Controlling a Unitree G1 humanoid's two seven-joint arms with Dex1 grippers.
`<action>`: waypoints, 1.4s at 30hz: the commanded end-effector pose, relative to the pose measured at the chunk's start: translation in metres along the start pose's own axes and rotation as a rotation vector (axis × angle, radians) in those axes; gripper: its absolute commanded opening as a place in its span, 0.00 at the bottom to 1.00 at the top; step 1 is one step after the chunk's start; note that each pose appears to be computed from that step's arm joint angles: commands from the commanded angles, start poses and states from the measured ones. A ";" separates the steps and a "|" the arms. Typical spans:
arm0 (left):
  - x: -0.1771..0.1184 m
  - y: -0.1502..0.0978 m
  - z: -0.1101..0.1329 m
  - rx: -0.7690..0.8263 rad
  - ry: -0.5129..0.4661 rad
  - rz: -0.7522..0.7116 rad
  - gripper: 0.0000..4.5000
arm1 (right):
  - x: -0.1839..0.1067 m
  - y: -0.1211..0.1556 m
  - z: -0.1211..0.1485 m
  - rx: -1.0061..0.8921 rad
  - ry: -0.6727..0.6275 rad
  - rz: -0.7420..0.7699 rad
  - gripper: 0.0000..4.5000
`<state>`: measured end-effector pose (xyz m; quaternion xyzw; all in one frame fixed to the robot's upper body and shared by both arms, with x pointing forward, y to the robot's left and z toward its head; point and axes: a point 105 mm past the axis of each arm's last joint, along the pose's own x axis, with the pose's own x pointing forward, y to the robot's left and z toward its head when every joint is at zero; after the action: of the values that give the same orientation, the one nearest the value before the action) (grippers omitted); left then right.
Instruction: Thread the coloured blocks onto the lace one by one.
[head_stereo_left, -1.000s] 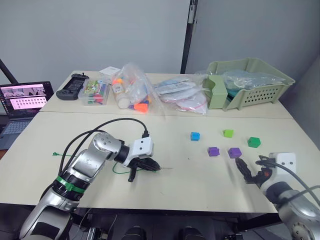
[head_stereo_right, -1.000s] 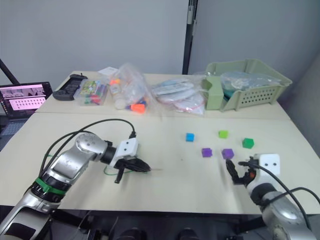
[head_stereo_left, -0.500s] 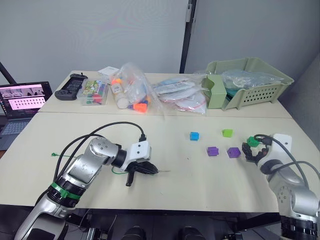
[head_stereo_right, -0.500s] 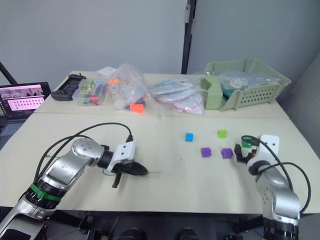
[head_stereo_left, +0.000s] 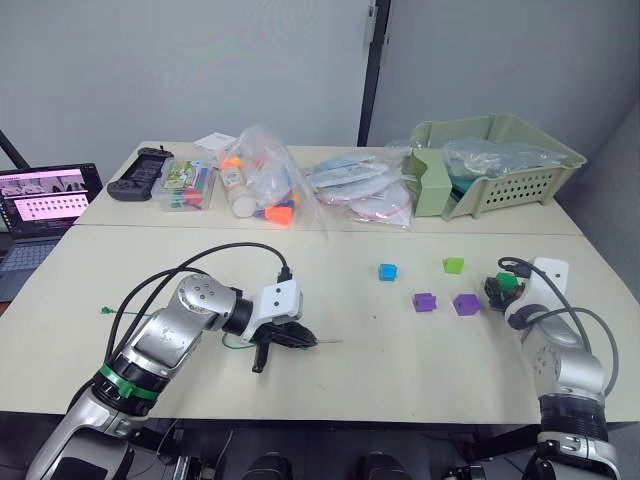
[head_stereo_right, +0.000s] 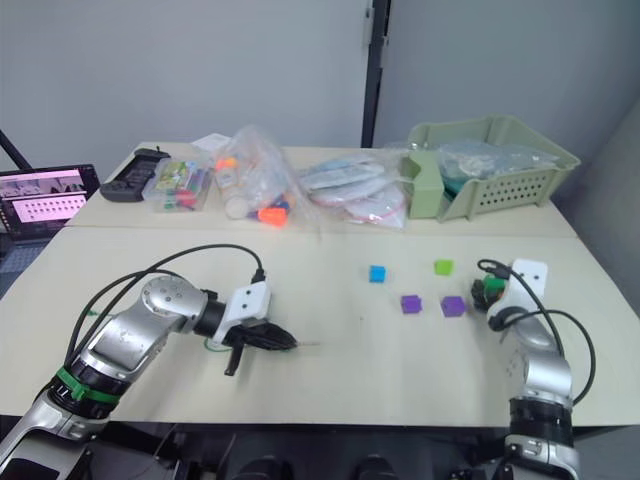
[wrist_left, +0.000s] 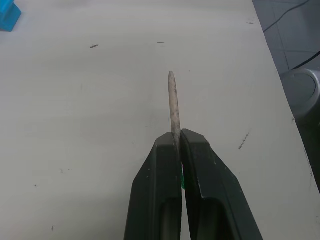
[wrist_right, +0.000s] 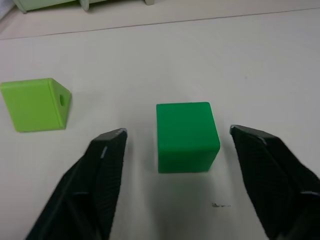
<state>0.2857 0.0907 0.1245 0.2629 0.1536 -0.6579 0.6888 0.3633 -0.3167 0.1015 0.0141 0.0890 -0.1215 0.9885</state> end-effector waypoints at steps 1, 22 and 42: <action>-0.007 0.003 0.010 0.040 -0.017 0.021 0.00 | -0.001 0.003 0.016 0.003 -0.069 0.013 0.45; -0.015 0.006 -0.001 0.015 0.005 0.011 0.00 | -0.176 0.163 0.047 0.077 -0.115 0.578 0.25; -0.019 0.003 0.004 0.017 0.024 -0.006 0.00 | -0.175 0.192 -0.057 -0.075 0.211 0.751 0.48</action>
<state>0.2868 0.1050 0.1254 0.2701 0.1776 -0.6562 0.6818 0.2354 -0.0839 0.0813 0.0289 0.1799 0.2527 0.9502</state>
